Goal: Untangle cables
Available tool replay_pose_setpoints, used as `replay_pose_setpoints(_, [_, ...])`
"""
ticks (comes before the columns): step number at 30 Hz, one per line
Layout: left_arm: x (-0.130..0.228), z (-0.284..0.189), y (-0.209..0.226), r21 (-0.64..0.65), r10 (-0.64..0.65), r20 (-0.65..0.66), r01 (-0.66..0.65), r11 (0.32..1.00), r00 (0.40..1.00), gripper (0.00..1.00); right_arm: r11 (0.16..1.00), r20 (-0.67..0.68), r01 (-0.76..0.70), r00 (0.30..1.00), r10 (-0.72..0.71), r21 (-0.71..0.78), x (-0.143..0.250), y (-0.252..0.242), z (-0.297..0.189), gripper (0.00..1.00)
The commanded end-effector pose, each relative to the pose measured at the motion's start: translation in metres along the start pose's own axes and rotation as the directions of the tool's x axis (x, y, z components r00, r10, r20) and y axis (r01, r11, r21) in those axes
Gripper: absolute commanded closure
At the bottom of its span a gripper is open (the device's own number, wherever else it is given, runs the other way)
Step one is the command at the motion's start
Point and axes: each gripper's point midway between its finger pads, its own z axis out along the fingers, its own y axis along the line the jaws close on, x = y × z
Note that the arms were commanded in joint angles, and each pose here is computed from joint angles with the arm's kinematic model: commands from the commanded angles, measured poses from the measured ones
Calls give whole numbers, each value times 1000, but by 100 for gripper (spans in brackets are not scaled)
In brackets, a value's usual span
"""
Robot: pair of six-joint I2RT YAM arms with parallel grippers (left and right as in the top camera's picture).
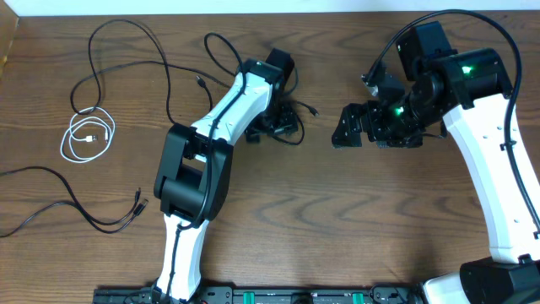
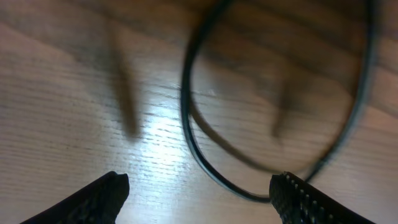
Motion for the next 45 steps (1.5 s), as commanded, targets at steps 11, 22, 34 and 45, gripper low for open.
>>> replay_pose_setpoints(11, [-5,21,5,-14,-62,24,62,998,998,70,1000,-4,13,1000,-13,9,2,0,-1,1])
replay_pose_setpoints(22, [-85,-49,17,98,7,208,-28,995,978,92,1000,-4,13,1000,-13,9,2,0,-1,1])
replay_pose_setpoints(34, [-201,-278,146,182,-189,660,89,979,727,17,1000,21,25,999,-25,5,-4,1,-1,1])
replay_pose_setpoints(45, [-169,-156,232,43,-282,333,284,958,900,4,1000,49,19,999,-19,-1,-11,2,-1,1])
